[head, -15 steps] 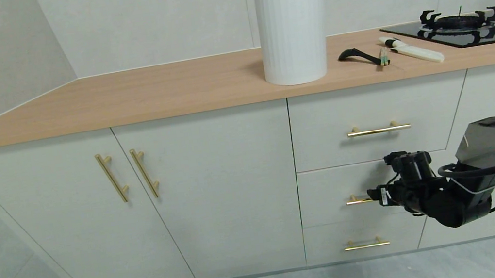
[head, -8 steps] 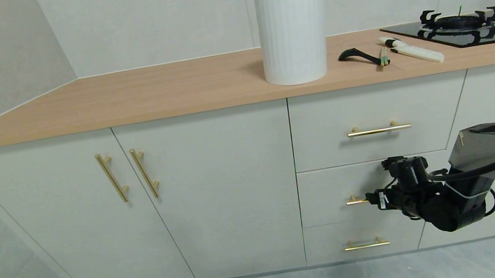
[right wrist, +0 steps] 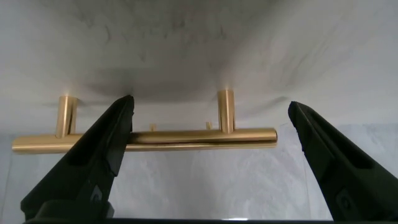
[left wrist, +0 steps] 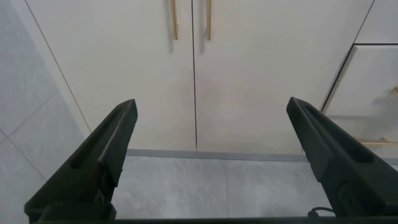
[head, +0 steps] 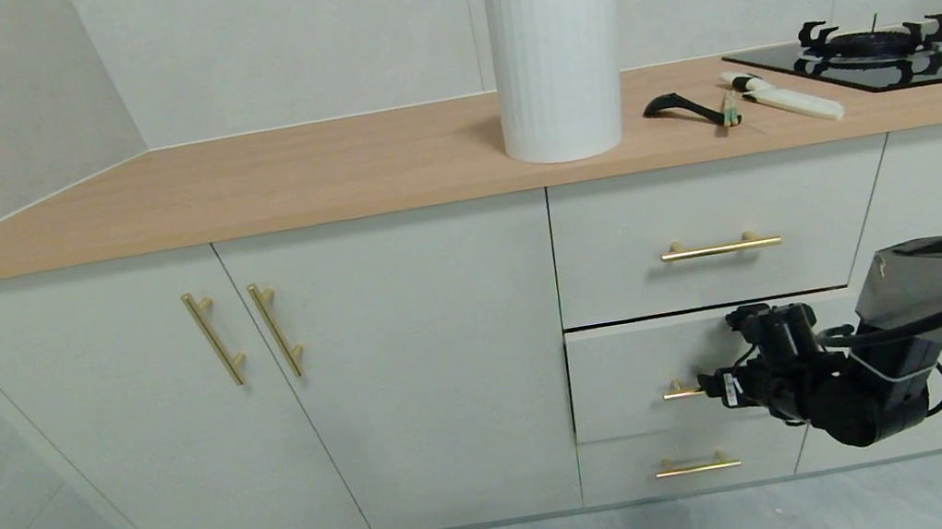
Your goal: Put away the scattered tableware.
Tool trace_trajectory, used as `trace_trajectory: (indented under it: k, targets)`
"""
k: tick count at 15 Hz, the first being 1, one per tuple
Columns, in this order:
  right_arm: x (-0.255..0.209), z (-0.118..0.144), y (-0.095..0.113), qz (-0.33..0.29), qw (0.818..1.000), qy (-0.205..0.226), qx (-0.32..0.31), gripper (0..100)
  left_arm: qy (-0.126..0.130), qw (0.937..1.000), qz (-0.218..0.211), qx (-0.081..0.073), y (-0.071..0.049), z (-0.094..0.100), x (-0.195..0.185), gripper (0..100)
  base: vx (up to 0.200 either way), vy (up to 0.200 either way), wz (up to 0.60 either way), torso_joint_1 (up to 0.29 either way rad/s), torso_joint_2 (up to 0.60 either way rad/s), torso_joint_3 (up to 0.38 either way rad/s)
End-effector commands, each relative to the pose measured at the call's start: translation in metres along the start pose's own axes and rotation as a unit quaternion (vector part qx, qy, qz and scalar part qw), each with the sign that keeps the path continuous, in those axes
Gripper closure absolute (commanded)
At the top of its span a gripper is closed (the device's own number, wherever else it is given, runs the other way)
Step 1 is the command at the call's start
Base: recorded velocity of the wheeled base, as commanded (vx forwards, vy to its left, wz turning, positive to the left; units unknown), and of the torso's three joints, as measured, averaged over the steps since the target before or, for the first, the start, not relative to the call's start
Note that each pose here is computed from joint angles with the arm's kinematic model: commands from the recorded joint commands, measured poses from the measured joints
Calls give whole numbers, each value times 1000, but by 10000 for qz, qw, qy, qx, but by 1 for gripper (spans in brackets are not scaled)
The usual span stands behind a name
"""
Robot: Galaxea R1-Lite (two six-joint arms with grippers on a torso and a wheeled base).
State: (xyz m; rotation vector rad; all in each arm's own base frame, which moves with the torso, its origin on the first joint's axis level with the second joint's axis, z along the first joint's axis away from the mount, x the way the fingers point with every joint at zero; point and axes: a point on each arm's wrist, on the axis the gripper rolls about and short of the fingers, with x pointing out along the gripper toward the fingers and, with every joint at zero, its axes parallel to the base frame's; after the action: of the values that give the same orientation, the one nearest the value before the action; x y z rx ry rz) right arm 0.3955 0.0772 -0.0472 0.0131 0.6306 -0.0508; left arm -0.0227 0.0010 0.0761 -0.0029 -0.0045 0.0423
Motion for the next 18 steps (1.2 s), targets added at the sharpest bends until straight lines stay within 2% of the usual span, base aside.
trace_trajectory:
  k: [1,3,6,8,10,12,15,18]
  targets:
    - [-1,0,0,1,10000,3,0,0,-1,10000,3,-2,0,0,0,0,0,0,0,0,0,0]
    - [-14,4,-2,16,9999,50,-91,0,-1,10000,3,-2,0,0,0,0,0,0,0,0,0,0]
    - [-50,21,-3,91,9984,463,-315,0,-1,10000,3,-2,0,0,0,0,0,0,0,0,0,0]
    - [-98,49,1,361,9965,639,-412,0,-1,10000,3,-2,0,0,0,0,0,0,0,0,0,0]
    - [-135,67,3,548,9952,653,-480,0,-1,10000,3,-2,0,0,0,0,0,0,0,0,0,0]
    - [-164,78,9,709,9951,462,-520,0,-1,10000,3,-2,0,0,0,0,0,0,0,0,0,0]
    - [-177,82,14,800,9950,273,-537,0,-1,10000,3,-2,0,0,0,0,0,0,0,0,0,0]
    - [-158,75,18,741,9955,255,-537,0,-1,10000,3,-2,0,0,0,0,0,0,0,0,0,0]
